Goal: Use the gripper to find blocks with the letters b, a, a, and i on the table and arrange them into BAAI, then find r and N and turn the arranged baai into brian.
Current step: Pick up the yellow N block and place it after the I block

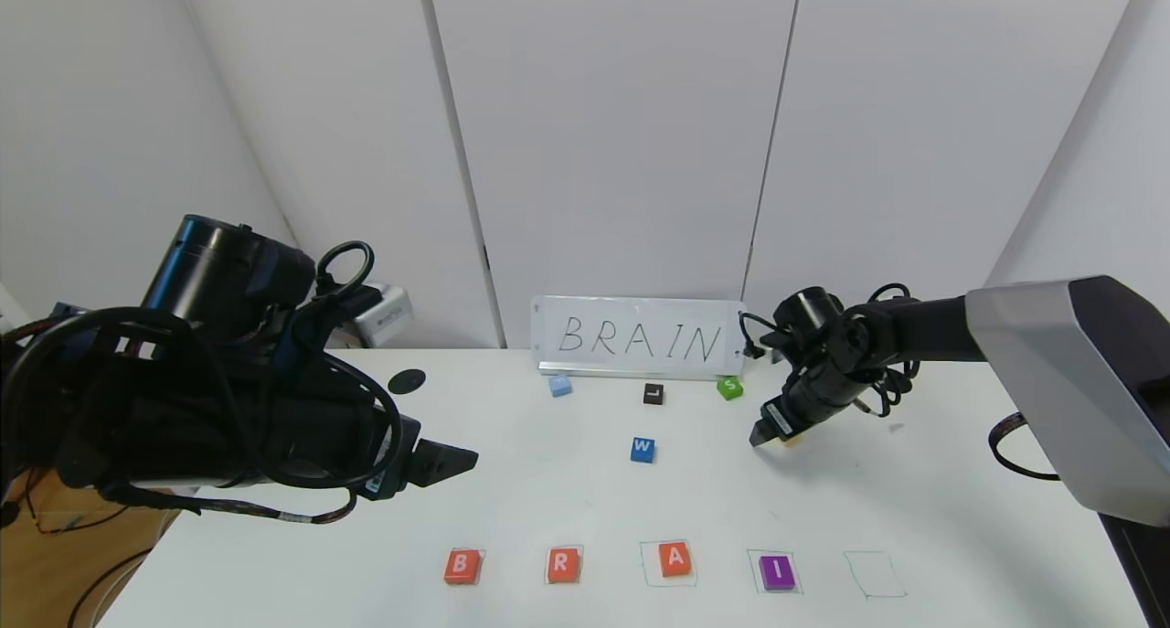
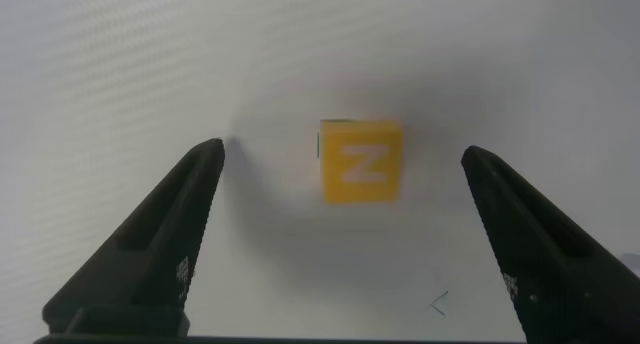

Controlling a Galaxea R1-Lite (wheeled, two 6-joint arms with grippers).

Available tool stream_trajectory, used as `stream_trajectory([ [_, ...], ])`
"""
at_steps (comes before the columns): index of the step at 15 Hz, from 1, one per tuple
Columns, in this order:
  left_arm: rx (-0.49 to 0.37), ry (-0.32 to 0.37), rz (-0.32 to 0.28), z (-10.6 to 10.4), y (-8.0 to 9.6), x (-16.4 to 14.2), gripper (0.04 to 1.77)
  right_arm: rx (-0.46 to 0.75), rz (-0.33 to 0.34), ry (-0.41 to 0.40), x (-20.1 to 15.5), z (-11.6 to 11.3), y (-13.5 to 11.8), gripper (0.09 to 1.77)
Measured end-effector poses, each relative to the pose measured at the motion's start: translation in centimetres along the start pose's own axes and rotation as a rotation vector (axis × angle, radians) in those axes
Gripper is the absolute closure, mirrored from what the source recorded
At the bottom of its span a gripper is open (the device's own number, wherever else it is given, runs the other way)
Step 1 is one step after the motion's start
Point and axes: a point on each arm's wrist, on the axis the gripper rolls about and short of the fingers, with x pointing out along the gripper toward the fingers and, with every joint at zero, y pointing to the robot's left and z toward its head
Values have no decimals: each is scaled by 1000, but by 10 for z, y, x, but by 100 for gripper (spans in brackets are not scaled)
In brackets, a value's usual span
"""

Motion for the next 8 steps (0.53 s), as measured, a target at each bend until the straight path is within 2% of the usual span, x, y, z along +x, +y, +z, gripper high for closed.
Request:
stream_trajectory([
  [8,7,7,-2,-1,-1,2,9,-3,-1,11,10,1,-5,15],
])
